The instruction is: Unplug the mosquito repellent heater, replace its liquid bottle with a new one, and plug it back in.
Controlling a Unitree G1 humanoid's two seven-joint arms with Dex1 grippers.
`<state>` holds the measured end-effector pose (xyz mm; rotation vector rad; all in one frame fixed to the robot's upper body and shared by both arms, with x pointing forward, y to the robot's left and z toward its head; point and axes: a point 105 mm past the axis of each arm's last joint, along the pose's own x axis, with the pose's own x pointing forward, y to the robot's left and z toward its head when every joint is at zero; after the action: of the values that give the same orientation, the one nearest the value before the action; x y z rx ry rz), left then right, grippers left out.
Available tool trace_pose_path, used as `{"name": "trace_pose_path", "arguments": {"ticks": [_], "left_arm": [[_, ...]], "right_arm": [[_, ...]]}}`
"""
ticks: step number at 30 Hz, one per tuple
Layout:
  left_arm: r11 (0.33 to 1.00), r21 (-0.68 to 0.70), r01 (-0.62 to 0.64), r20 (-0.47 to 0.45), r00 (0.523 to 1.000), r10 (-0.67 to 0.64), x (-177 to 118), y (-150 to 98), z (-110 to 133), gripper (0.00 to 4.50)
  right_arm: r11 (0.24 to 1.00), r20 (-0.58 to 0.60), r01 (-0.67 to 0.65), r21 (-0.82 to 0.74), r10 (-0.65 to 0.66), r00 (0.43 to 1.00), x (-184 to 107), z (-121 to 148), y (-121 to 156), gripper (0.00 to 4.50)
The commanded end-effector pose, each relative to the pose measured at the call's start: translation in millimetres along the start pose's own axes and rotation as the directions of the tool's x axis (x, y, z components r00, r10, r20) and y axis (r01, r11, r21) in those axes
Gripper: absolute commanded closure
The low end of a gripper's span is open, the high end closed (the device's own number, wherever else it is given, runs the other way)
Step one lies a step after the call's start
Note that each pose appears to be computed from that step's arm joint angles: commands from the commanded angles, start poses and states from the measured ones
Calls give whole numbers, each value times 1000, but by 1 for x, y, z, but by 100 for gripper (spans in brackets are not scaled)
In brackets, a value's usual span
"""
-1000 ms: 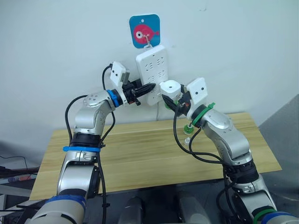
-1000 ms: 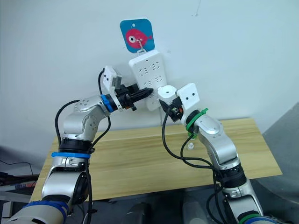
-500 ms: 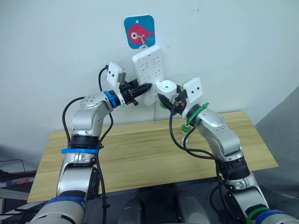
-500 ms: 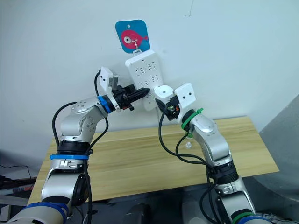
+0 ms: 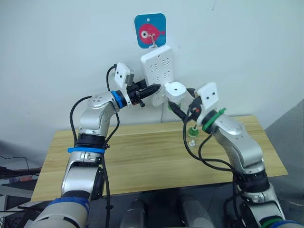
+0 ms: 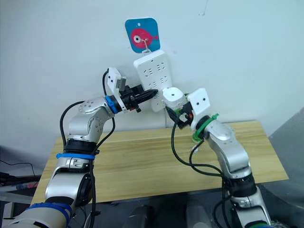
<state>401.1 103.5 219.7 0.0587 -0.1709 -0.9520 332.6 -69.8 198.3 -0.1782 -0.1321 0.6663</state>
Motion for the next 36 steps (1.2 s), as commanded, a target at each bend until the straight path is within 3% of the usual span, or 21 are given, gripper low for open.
{"name": "trace_pose_path", "arguments": {"ticks": [1,3,9,16,19,22,25,32,33,36], "left_arm": [[986,56,-158,45,987,156,-11,29,21,318],[980,67,-187,44,982,185,-14,35,22,245],[961,116,-253,24,968,252,-33,48,22,79],[939,177,-296,-63,948,311,-83,55,18,79],[952,212,-222,-120,961,250,-98,40,16,79],[976,213,-49,-194,977,91,-109,3,11,76],[979,171,112,-246,967,-68,-116,-39,7,76],[973,136,185,-196,968,-157,-110,-89,7,76],[970,139,198,-192,967,-169,-108,-96,6,76],[975,122,186,-176,971,-164,-106,-104,4,76]], "right_arm": [[999,39,-50,-2,51,998,-14,18,15,0],[998,28,-66,11,66,997,-19,18,21,0],[995,7,-101,21,100,995,-27,19,29,0],[987,-9,-162,-17,161,987,-33,19,33,0],[986,-7,-163,-21,163,987,-33,19,31,0],[984,4,-172,-37,172,985,-31,20,30,57],[982,9,-181,-58,182,983,-26,21,29,168],[982,4,-169,-82,170,985,-10,16,23,421],[982,0,-169,-82,170,985,-8,15,23,446],[981,-10,-172,-84,172,985,-4,11,24,446]]}}
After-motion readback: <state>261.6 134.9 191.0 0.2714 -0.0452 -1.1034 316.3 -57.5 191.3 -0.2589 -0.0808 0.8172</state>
